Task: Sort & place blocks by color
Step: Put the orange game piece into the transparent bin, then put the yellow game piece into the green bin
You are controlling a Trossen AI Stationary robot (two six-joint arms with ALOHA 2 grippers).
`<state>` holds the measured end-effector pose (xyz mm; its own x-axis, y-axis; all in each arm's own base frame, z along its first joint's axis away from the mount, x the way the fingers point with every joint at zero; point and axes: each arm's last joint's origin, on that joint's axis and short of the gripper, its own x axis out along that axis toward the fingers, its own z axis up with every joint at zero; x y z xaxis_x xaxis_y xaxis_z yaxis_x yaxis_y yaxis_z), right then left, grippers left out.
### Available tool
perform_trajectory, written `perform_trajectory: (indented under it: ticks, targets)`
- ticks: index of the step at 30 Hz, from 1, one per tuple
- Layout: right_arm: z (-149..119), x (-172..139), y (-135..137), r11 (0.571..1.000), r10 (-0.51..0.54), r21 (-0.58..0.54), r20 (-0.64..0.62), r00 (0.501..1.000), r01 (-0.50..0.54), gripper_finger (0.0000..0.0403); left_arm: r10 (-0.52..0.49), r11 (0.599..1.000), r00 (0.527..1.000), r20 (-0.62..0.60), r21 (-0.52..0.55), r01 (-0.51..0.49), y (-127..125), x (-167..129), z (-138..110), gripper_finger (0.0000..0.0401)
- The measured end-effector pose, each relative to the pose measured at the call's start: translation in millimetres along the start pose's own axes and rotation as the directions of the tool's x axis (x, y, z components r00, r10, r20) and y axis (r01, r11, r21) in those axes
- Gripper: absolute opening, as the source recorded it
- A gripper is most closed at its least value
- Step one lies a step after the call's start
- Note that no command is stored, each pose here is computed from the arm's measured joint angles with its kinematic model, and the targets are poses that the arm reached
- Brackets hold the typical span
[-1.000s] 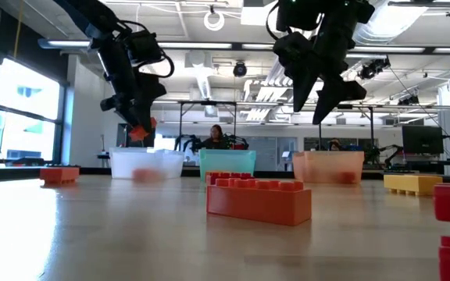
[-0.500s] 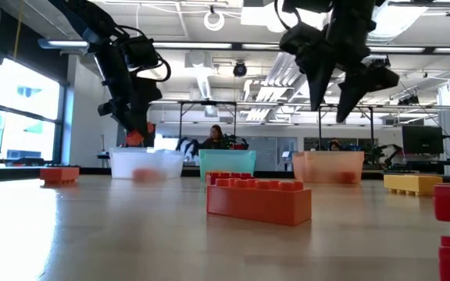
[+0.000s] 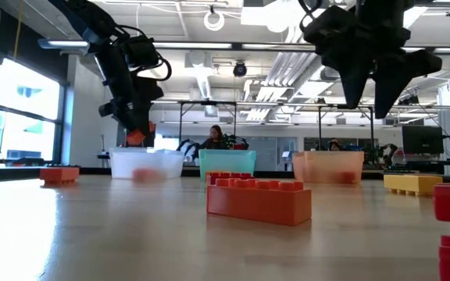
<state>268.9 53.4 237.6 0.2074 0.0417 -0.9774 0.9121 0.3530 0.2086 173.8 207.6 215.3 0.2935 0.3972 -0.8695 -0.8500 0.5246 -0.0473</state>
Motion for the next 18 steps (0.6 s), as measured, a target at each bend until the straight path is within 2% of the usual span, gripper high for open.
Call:
perform_trajectory:
  ticks: [8, 14, 18]
  targets:
    - [-11.4, -0.8, -10.7, 0.991, -0.128, 0.048, 0.001, 0.992, 0.128, 0.0206, -0.004, 1.0, 1.0, 0.01, -0.002, 0.004, -0.4, 0.0, 1.0, 0.0199]
    - [-14.0, -1.5, -14.8, 0.983, -0.176, 0.061, 0.018, 0.984, 0.175, 0.0207, -0.007, 1.0, 0.999, 0.031, -0.002, 0.007, -0.7, -0.1, 3.0, 0.0234]
    - [-13.1, -1.9, -16.7, 0.979, -0.196, 0.068, 0.028, 0.98, 0.194, 0.0207, -0.008, 1.0, 0.999, 0.035, -0.003, 0.008, -0.8, -0.1, 3.3, 0.0244]
